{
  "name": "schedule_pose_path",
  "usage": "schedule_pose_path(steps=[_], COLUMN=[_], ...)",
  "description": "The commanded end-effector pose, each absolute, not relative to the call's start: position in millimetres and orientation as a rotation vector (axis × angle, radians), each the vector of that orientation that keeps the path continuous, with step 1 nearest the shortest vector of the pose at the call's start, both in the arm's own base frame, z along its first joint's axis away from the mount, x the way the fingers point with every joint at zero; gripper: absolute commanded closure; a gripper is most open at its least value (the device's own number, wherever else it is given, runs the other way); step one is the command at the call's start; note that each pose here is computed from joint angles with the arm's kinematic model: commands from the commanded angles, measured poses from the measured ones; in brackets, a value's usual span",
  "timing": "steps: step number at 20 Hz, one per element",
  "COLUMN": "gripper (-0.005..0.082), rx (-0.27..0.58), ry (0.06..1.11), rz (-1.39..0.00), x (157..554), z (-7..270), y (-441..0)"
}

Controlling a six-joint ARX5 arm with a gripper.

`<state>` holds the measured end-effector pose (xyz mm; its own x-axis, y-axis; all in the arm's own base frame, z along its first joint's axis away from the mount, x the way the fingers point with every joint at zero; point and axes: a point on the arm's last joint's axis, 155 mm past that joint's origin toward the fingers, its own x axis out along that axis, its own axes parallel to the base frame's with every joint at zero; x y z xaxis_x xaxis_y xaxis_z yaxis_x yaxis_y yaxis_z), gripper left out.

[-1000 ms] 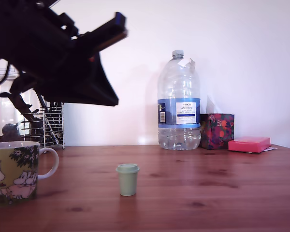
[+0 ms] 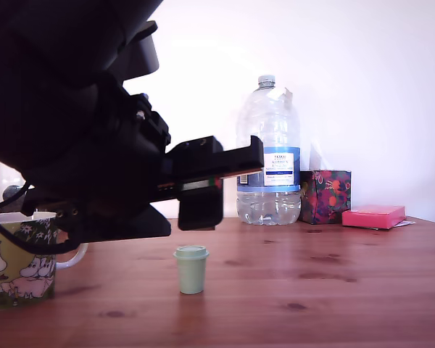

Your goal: Pick up the coffee capsules from the table one by one and drop them inside the nearest coffee cup

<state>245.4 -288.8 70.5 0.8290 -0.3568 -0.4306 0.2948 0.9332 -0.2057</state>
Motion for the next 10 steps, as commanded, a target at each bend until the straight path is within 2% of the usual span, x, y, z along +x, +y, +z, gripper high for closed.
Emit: schedule_pose_path(steps=[1, 10], gripper=[0.024, 0.0241], rx=[-0.095, -0.114], ry=[0.501, 0.523], rz=[-0.341, -0.309], x=[245.1, 259.6], z=[58.3, 51.6], y=[-288.3, -278.5])
